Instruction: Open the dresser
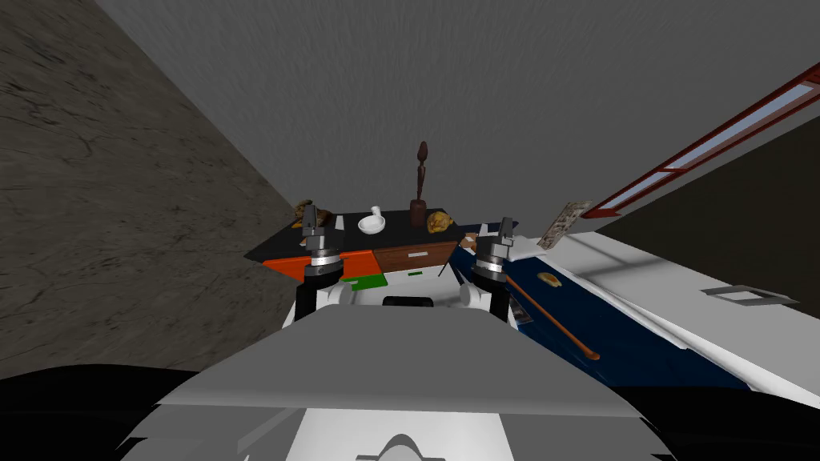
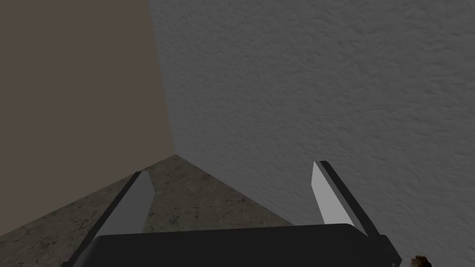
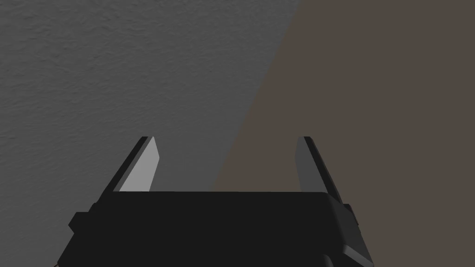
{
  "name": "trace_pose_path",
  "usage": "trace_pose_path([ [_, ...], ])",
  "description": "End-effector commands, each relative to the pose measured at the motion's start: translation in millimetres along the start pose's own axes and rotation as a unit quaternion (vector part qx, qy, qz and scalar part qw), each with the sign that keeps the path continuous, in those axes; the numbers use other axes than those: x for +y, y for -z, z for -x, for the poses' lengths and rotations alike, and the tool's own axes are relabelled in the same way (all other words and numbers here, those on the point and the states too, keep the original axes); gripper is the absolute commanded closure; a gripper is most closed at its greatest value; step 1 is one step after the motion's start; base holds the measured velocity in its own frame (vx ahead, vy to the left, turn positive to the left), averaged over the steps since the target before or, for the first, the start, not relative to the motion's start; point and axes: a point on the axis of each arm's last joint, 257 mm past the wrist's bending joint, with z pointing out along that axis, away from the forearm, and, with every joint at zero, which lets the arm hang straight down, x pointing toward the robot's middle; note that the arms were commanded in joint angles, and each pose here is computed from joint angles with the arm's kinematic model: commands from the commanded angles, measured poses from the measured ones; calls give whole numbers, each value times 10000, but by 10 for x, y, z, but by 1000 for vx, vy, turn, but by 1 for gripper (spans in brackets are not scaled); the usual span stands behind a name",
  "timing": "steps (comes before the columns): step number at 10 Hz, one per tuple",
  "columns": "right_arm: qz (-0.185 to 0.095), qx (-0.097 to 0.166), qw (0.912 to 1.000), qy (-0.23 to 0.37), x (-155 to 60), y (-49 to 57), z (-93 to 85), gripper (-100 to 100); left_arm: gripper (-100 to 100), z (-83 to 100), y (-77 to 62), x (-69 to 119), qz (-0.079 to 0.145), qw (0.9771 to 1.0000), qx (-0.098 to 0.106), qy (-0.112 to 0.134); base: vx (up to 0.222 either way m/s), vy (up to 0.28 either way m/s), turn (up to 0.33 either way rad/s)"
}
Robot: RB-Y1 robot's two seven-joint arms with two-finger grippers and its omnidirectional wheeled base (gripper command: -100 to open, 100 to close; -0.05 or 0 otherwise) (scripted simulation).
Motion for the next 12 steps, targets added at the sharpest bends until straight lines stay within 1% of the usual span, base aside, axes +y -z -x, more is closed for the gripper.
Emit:
trace_pose_path([
  [1, 0, 0, 10000, 0, 0, 0, 0, 0, 0, 0, 0, 0, 0, 10000, 0, 0, 0, 0, 0],
  [9, 2, 0, 10000, 0, 2, -1, 0, 0, 0, 0, -1, -2, -2, 10000, 0, 0, 0, 0, 0],
  [10, 2, 0, 10000, 0, 2, -1, 0, 0, -100, -59, 32, 133, 108, 9998, 144, -24, 13, -21, 19],
  [12, -2, 0, 10000, 0, -1, 1, 0, 0, -100, -95, 66, 262, 210, 9996, 197, -20, 15, -44, 20],
])
